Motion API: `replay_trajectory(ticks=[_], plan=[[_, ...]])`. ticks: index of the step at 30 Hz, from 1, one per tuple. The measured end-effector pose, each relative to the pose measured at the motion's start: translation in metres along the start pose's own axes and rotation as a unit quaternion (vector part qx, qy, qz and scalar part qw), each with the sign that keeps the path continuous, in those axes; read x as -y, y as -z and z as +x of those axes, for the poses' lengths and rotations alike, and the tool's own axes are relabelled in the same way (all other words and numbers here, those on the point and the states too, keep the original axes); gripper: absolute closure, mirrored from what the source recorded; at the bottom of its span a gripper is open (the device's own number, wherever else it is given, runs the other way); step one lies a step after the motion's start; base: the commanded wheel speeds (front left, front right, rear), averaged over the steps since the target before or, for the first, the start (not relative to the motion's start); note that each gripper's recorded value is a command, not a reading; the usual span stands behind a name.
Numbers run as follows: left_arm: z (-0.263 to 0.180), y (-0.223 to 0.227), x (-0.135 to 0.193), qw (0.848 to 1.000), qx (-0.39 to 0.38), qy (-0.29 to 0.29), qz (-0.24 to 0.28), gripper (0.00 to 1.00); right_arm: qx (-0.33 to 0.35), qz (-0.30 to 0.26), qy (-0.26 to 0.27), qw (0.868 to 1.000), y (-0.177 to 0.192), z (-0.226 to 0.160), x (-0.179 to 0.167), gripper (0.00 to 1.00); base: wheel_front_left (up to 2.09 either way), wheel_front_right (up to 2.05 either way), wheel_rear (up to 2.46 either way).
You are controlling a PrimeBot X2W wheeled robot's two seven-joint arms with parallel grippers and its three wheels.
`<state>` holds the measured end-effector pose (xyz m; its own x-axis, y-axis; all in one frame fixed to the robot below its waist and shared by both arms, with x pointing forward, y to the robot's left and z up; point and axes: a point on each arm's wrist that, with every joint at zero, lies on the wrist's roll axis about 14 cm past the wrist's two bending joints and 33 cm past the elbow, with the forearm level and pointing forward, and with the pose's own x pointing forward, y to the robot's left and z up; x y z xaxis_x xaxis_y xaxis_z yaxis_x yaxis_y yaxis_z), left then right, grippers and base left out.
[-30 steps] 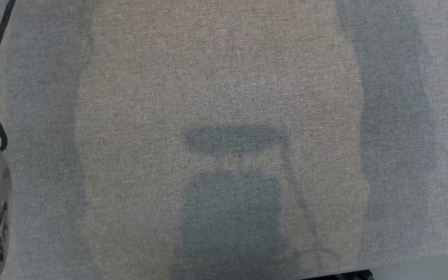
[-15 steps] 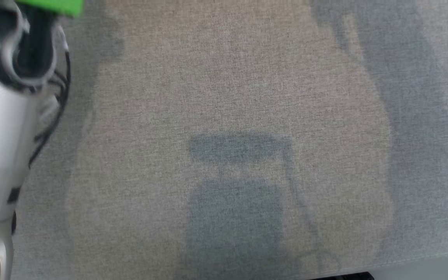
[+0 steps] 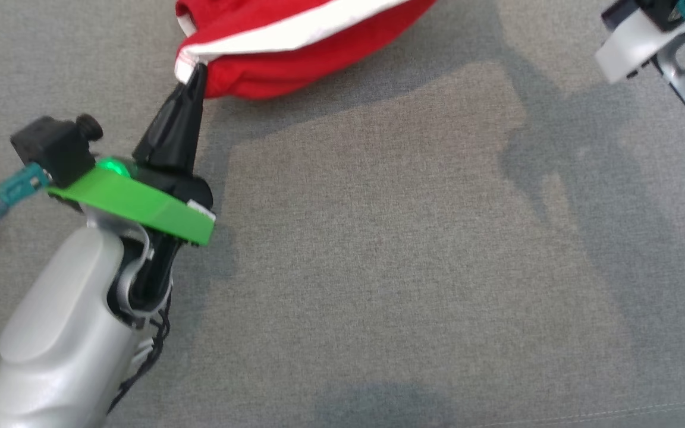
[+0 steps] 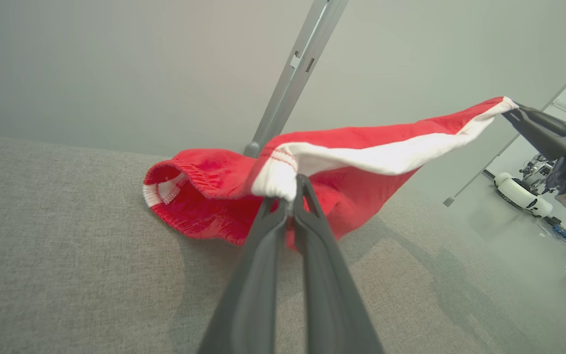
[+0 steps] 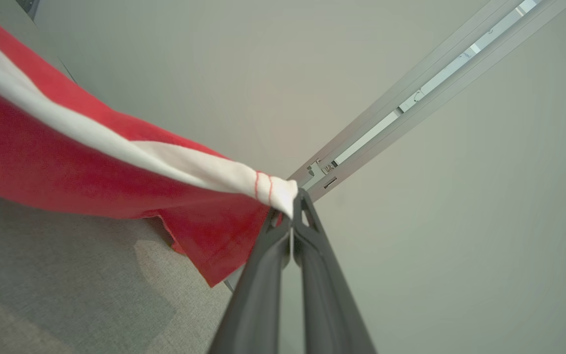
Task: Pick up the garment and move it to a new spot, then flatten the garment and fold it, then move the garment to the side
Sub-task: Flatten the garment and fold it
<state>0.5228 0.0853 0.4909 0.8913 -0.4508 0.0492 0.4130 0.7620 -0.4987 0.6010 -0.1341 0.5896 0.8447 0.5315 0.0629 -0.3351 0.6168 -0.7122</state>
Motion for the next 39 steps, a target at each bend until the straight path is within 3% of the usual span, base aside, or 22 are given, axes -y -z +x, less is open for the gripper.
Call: replay_trajectory(ticks=[9,20,27,32,39], plan=[[-0.063,0.011,0.036,1.000,-0.017,-0.008,0.022,1.00,-0.071,0.069,-0.045,0.994,-0.016,-0.073,-0.026,1.00,0.00,0.00,0.00],[-0.112,0.021,0.069,0.998,-0.027,-0.009,0.058,1.00,-0.120,0.091,-0.020,0.988,-0.038,-0.152,-0.021,1.00,0.00,0.00,0.00],[-0.139,0.045,0.089,0.996,-0.059,0.003,0.070,1.00,-0.173,0.116,-0.015,0.978,-0.036,-0.204,-0.039,1.00,0.00,0.00,0.00],[-0.147,0.050,0.098,0.996,-0.062,0.007,0.064,1.00,-0.180,0.115,-0.008,0.977,-0.040,-0.219,-0.042,1.00,0.00,0.00,0.00],[-0.135,0.042,0.104,0.997,-0.044,0.021,0.065,1.00,-0.169,0.092,-0.038,0.980,-0.038,-0.199,-0.046,1.00,0.00,0.00,0.00]])
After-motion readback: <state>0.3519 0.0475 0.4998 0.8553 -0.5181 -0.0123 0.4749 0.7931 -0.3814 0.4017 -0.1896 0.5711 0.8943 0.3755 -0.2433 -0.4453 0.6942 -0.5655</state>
